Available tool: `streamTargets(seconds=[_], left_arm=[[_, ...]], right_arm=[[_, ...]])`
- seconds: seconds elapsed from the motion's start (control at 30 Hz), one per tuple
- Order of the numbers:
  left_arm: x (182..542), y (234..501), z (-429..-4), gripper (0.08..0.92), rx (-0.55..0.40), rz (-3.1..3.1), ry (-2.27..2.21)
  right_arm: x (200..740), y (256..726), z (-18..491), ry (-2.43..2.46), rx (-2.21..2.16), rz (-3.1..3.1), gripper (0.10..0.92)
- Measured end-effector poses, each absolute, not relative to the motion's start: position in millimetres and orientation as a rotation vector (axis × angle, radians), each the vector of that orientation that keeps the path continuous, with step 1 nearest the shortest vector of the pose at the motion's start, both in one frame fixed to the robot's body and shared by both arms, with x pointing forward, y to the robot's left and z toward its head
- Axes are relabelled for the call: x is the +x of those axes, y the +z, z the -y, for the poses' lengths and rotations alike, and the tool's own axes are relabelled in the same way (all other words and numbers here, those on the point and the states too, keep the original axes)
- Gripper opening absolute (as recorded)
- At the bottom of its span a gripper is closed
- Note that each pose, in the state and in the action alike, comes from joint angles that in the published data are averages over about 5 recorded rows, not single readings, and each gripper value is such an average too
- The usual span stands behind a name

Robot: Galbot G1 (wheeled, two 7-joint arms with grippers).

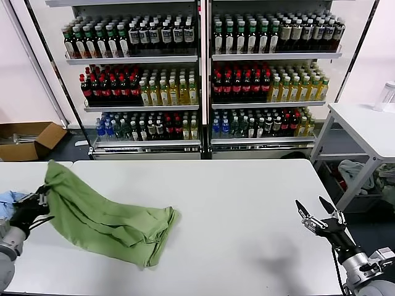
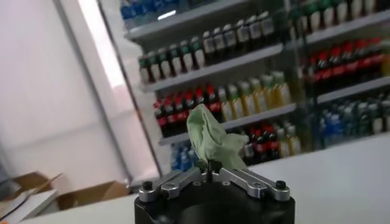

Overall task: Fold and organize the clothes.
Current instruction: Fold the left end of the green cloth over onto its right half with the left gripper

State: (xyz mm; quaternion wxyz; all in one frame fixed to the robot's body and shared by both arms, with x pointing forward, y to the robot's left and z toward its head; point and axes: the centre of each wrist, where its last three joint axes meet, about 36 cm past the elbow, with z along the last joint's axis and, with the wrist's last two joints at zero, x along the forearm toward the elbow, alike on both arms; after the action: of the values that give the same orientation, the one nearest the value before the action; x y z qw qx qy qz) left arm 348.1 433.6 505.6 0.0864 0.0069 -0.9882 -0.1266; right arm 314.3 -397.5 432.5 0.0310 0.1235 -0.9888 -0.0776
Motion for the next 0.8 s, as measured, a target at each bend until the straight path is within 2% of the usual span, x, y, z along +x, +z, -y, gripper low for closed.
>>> streamTargets(seconds=[0.23, 0.37, 0.57, 0.67, 0.8], left_arm=[[339.0, 503.2, -373.4, 0.091, -0.251, 2.985, -0.331], [332.3, 487.2, -345.7, 0.091, -0.391, 2.961, -0.332], [324.0, 457.9, -310.4, 0.092, -0.540, 2.896, -0.311], [320.5, 442.3, -295.1, 0.126, -0.599, 2.857, -0.300], [316.4, 424.7, -276.6, 0.238, -0.656, 2.815, -0.279]], right_arm=[[317.0, 437.9, 394.2, -0.233, 0.393, 3.055, 0.823], [315.8, 439.1, 396.0, -0.228, 0.386, 3.057, 0.823], [313.1, 442.9, 398.9, -0.215, 0.378, 3.063, 0.823], [312.6, 446.4, 399.3, -0.209, 0.380, 3.069, 0.823], [312.6, 449.9, 397.8, -0.207, 0.387, 3.073, 0.823]])
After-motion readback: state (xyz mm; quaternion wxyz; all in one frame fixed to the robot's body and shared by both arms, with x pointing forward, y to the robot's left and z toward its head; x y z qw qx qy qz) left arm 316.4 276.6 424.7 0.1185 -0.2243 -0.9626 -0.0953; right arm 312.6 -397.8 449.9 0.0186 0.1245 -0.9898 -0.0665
